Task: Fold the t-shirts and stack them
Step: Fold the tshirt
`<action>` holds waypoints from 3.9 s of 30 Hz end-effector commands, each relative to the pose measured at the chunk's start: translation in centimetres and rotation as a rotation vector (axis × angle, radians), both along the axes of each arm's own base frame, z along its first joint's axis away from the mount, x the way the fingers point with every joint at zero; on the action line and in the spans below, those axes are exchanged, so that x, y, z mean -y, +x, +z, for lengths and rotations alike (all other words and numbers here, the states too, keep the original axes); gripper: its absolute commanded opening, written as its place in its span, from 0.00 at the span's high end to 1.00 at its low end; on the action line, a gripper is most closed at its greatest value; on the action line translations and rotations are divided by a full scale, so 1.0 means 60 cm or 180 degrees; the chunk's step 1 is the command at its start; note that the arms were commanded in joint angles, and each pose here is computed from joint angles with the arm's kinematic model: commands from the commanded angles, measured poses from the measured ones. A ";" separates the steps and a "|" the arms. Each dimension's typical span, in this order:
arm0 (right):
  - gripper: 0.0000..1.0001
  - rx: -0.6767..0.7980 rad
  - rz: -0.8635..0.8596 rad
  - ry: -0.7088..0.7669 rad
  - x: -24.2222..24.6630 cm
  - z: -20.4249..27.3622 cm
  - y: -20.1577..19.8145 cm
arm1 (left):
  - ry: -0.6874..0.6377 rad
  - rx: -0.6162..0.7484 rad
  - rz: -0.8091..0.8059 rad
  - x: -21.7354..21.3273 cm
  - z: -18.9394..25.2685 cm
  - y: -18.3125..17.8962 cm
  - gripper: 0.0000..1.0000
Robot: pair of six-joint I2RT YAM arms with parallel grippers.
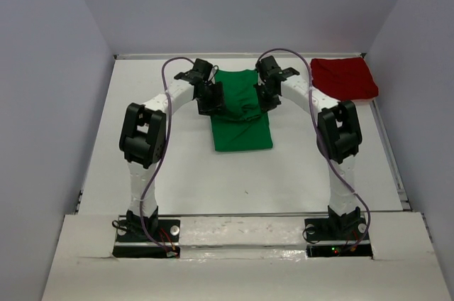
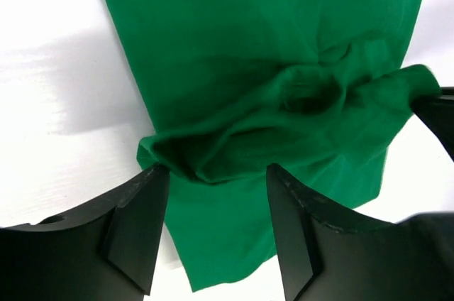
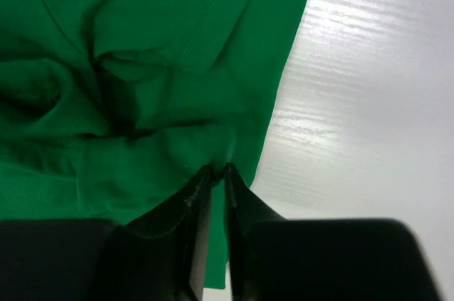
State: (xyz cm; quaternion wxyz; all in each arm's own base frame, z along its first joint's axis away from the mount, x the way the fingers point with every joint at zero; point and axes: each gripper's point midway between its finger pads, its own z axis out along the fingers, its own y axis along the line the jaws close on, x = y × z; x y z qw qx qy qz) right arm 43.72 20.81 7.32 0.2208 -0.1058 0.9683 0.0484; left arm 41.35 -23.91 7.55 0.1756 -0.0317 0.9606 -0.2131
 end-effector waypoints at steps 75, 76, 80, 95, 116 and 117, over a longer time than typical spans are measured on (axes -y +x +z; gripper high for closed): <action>1.00 0.0165 0.0365 0.0419 -0.084 -0.030 0.070 | 0.0075 0.0374 -0.0571 0.057 0.041 -0.055 1.00; 1.00 0.0159 0.0372 0.0411 -0.085 -0.036 0.073 | 0.0061 0.0367 -0.0574 0.057 0.040 -0.057 1.00; 1.00 0.0213 0.0365 0.0268 -0.075 -0.055 0.101 | 0.0063 0.0376 -0.0582 0.051 0.043 -0.068 1.00; 0.91 0.0807 0.0163 0.0124 -0.034 0.159 0.088 | 0.0500 0.0632 -0.0158 -0.034 0.060 -0.104 0.64; 0.40 -0.0211 0.0121 0.1169 0.012 -0.006 -0.189 | -0.0875 0.0121 -0.0743 0.034 0.010 -0.240 0.22; 0.40 -0.0224 0.0131 0.1193 0.010 -0.008 -0.191 | -0.0896 0.0132 -0.0751 0.036 0.012 -0.237 0.22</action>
